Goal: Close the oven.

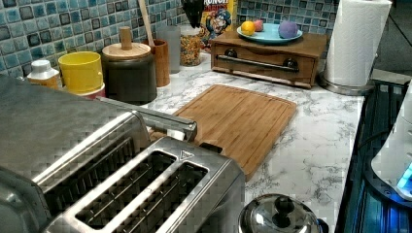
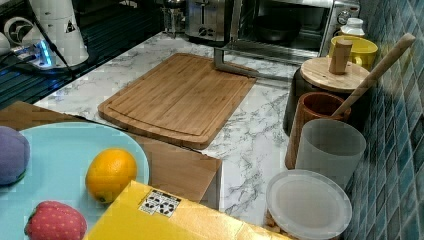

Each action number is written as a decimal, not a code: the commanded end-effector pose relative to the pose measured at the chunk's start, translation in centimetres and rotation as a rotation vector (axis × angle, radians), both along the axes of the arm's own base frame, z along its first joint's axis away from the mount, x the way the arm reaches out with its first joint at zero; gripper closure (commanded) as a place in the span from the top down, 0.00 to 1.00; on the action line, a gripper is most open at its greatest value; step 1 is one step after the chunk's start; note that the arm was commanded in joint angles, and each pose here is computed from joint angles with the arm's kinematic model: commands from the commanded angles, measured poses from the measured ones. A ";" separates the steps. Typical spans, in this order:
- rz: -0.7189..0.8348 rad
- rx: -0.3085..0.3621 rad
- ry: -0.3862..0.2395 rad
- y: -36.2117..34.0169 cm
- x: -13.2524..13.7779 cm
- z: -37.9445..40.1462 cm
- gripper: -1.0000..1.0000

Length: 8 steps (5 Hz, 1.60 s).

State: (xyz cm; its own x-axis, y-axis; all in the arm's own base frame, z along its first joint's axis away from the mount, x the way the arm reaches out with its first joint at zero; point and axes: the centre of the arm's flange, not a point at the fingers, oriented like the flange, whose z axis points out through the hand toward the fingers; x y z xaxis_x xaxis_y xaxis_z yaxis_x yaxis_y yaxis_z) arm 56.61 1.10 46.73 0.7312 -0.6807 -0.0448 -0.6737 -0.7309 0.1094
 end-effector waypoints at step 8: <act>0.795 0.670 -0.504 1.9 7.2 -15.4 0.00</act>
